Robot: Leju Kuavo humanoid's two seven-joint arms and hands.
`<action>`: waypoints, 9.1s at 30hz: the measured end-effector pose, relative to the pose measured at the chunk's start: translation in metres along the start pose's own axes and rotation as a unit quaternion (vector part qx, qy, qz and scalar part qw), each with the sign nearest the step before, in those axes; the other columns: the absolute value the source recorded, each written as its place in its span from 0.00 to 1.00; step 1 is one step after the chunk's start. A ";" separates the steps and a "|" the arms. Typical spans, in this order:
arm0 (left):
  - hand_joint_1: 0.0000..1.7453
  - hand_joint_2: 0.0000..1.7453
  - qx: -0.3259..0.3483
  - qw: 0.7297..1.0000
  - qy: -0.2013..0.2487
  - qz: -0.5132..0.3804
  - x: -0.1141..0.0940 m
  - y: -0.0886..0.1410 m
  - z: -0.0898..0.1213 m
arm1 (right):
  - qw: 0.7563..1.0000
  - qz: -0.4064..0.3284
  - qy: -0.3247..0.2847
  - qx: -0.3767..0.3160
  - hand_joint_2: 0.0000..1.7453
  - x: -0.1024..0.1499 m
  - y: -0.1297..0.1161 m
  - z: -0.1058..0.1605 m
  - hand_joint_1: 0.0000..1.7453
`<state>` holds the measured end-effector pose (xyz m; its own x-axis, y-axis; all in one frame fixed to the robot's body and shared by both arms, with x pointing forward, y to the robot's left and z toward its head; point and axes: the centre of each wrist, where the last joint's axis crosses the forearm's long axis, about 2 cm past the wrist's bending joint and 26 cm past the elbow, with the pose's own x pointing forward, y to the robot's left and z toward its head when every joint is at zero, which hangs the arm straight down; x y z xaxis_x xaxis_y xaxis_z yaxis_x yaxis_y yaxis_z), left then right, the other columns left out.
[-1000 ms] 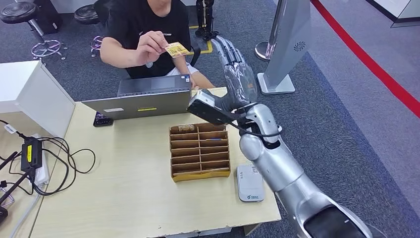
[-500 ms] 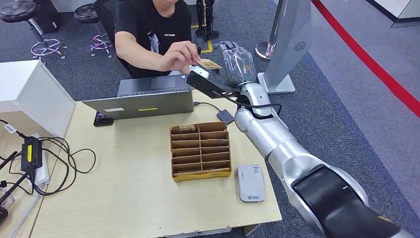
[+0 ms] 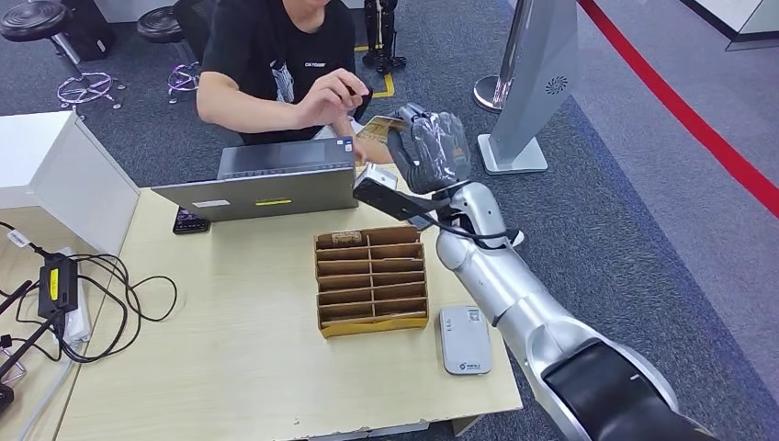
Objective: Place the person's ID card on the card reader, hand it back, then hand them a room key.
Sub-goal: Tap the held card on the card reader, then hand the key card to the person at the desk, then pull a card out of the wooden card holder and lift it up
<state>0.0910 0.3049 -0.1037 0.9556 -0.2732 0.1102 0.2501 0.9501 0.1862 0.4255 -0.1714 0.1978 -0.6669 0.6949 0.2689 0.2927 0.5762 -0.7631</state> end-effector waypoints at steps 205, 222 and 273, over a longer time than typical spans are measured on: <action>0.00 1.00 0.017 0.993 0.035 0.107 -0.043 -0.001 -0.001 | 0.994 -0.070 0.031 0.074 1.00 0.034 -0.040 0.233 0.00; 0.00 1.00 0.018 0.995 0.034 0.090 -0.042 -0.001 -0.001 | 0.994 0.024 0.007 0.108 1.00 0.072 0.010 0.262 0.00; 0.00 1.00 0.013 0.998 0.026 0.052 -0.035 -0.001 -0.001 | 0.975 0.000 0.034 0.218 1.00 0.077 0.084 0.250 0.82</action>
<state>0.0577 0.3141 -0.1091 0.9833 -0.1639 0.0794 0.1452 0.9685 0.2021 0.2273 -0.1772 0.0069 -0.6155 0.7306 0.2956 -0.0357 0.3489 -0.9365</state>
